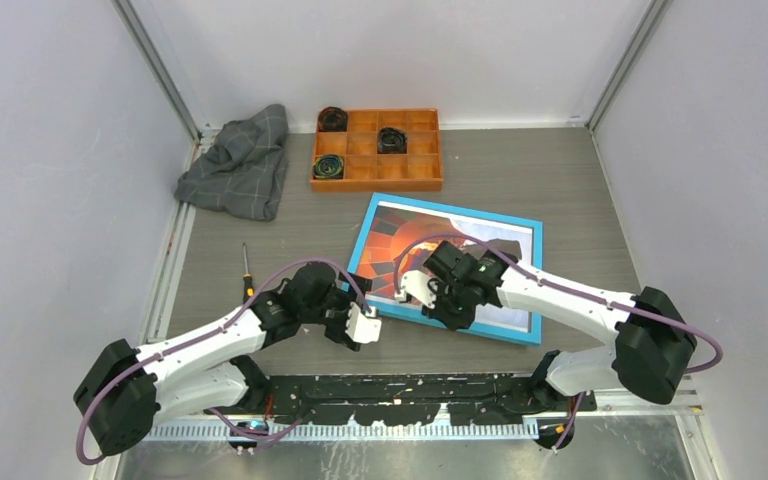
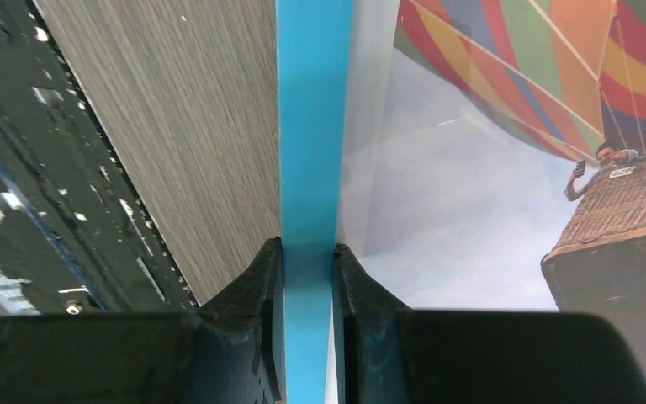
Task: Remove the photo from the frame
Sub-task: Turn over the photo frame at the center of the board.
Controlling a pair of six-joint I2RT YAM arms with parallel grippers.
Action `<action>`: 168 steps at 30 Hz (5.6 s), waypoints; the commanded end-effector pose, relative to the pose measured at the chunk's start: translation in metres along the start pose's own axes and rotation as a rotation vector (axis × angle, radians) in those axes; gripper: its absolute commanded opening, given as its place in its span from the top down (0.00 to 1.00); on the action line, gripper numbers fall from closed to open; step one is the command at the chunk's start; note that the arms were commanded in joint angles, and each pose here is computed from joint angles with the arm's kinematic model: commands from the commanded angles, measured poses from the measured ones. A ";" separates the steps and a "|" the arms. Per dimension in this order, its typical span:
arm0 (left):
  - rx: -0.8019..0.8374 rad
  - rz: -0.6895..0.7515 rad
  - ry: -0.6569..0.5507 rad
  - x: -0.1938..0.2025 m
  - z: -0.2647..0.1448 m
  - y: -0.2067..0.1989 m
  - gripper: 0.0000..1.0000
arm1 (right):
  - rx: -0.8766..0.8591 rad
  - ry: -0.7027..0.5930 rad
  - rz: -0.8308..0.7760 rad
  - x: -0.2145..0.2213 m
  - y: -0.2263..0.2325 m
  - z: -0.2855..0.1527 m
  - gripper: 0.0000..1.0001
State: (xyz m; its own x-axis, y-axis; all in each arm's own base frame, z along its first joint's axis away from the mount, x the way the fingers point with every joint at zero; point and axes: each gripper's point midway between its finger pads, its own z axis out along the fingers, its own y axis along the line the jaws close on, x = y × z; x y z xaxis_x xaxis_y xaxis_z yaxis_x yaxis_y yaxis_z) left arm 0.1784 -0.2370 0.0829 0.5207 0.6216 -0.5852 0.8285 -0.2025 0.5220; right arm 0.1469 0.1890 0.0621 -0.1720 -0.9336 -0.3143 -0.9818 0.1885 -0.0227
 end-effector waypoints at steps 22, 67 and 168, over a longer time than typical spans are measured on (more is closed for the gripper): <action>-0.474 0.117 -0.001 -0.011 -0.019 0.087 0.48 | -0.113 -0.297 0.082 -0.063 -0.008 -0.083 0.99; -0.206 -0.165 0.067 -0.031 -0.035 0.097 0.86 | 0.718 -0.049 -0.279 -0.031 -0.109 -0.111 0.47; -0.563 -0.854 -0.029 0.114 -0.163 0.136 0.00 | -0.119 -0.593 0.228 -0.156 -0.141 -0.153 0.99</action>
State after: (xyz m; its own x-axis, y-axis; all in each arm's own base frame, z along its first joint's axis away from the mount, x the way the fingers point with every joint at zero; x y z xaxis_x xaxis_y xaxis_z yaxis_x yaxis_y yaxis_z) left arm 0.2964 -0.0864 0.1848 -0.2028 0.3621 -0.9098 0.7880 0.6120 0.0679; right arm 0.2787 0.2515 0.2887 -0.3730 -0.5115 -0.7741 -0.9131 0.3507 0.2082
